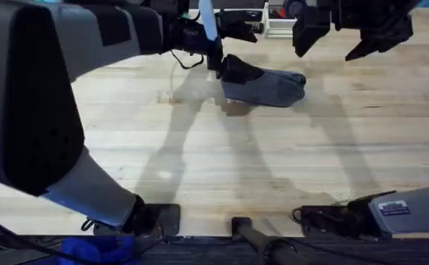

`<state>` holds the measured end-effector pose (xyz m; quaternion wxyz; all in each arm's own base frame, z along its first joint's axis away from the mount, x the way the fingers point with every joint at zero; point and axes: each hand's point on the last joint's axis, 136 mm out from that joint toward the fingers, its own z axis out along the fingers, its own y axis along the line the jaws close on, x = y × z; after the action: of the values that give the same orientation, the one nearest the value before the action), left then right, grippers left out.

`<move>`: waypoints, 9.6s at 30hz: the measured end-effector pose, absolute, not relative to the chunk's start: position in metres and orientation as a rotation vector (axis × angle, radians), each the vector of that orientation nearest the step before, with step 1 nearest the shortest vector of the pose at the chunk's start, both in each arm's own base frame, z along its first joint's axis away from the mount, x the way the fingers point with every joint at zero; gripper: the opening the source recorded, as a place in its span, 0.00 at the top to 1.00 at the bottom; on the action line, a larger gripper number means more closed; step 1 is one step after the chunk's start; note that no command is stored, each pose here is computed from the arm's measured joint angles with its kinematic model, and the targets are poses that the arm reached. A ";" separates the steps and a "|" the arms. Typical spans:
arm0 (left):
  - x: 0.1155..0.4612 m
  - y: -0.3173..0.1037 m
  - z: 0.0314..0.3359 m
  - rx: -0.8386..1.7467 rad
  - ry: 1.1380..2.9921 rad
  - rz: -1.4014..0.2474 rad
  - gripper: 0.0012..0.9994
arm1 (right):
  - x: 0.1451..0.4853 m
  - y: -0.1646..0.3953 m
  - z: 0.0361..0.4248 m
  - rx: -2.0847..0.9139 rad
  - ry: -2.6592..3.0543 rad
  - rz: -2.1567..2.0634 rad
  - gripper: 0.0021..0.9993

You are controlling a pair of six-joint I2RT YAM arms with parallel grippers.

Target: Unzip the bag, pick up the pens from the table one at a time and place them inside, then zip the bag closed.

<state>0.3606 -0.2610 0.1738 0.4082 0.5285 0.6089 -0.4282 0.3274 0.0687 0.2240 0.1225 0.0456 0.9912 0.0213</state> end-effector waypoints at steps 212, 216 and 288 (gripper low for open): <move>0.352 -0.311 0.113 1.742 1.549 -0.681 0.96 | 0.335 0.090 0.106 0.271 2.545 1.098 0.94; 0.352 -0.311 0.113 1.742 1.549 -0.680 0.96 | 0.335 0.090 0.106 0.273 2.545 1.098 0.97; 0.355 -0.312 0.114 1.738 1.539 -0.664 0.96 | 0.304 0.000 0.155 0.540 2.371 1.012 0.97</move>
<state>0.3553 -0.3120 0.1138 0.3554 0.6728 0.5958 -0.2569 0.3041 0.0003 0.1555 0.2514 0.1984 0.8713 0.3719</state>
